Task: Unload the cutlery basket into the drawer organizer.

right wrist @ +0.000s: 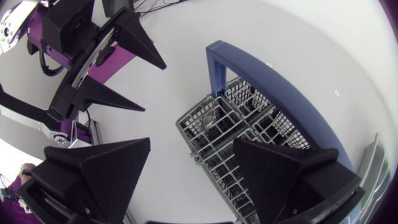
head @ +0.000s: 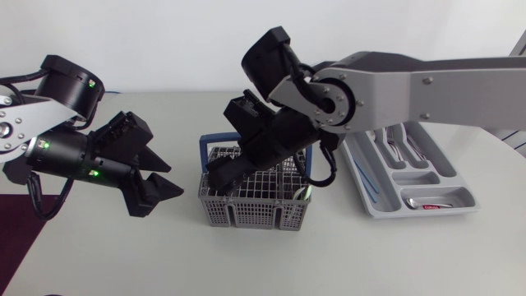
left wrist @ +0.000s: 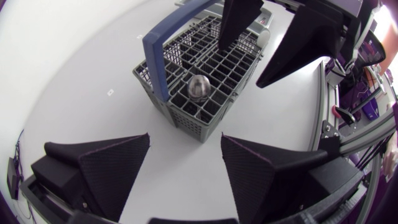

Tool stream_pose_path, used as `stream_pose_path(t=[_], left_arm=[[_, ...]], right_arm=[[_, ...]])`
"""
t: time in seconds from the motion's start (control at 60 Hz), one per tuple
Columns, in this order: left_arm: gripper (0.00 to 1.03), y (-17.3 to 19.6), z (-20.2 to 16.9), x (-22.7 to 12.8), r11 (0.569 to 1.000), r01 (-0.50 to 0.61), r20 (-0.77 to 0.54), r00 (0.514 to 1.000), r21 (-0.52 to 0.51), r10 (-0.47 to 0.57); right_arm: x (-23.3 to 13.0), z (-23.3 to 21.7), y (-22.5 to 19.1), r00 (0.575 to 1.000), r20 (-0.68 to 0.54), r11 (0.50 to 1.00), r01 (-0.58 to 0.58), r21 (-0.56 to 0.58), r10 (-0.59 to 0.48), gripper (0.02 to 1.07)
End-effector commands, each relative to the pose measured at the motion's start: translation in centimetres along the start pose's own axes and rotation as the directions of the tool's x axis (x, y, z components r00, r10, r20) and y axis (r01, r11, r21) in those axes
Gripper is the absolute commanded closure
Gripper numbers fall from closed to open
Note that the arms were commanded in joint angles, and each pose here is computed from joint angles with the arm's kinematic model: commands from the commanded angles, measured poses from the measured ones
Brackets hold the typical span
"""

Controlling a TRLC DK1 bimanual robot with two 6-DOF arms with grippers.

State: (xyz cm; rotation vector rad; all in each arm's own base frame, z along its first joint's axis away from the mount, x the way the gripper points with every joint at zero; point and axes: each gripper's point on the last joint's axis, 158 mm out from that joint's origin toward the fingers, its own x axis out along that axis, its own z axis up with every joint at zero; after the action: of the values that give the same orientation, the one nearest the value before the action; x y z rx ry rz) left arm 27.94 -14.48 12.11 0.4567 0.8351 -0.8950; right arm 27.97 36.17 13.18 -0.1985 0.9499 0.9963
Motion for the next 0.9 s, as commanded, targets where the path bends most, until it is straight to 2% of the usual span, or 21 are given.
stream_pose_path(t=[0.0, 0.233, 0.433, 0.583, 0.733, 0.783, 0.883], left_arm=[[0.05, -0.1, -1.1, 0.5, 0.999, 0.023, 0.0, 1.0, 0.033, -0.023], [0.05, -0.1, -1.8, 1.3, 0.997, 0.052, 0.015, 0.998, 0.057, -0.053], [0.05, 0.4, -2.0, 1.8, 0.997, 0.062, 0.025, 0.998, 0.054, -0.063], [0.05, 0.6, -2.2, 2.3, 0.997, 0.069, 0.018, 0.997, 0.048, -0.07], [0.05, 0.7, -2.6, 2.9, 0.996, 0.08, 0.006, 0.997, 0.04, -0.08], [0.05, 0.7, -2.6, 3.0, 0.996, 0.081, 0.005, 0.997, 0.039, -0.081], [0.05, 0.8, -2.8, 3.3, 0.996, 0.084, 0.003, 0.996, 0.037, -0.084]], right_arm=[[1.0, 0.5, 0.4, 1.0, 0.015, 0.999, -0.006, 0.046, 0.005, 0.12], [2.3, 0.6, -0.4, 0.999, 0.039, 0.995, 0.024, 0.101, -0.028, 0.16], [1.4, 0.8, -0.5, 0.985, 0.102, 0.988, 0.135, 0.071, -0.141, 0.16], [1.1, 0.2, -0.2, 0.978, 0.123, 0.985, 0.162, 0.063, -0.168, 0.16], [0.1, 0.9, 0.5, 0.967, 0.173, 0.982, 0.179, 0.06, -0.186, 0.16], [-0.3, 0.9, 0.7, 0.962, 0.191, 0.978, 0.176, 0.11, -0.195, 0.16], [-0.9, 1.4, 1.6, 0.955, 0.249, 0.985, 0.136, 0.106, -0.158, 0.16]])
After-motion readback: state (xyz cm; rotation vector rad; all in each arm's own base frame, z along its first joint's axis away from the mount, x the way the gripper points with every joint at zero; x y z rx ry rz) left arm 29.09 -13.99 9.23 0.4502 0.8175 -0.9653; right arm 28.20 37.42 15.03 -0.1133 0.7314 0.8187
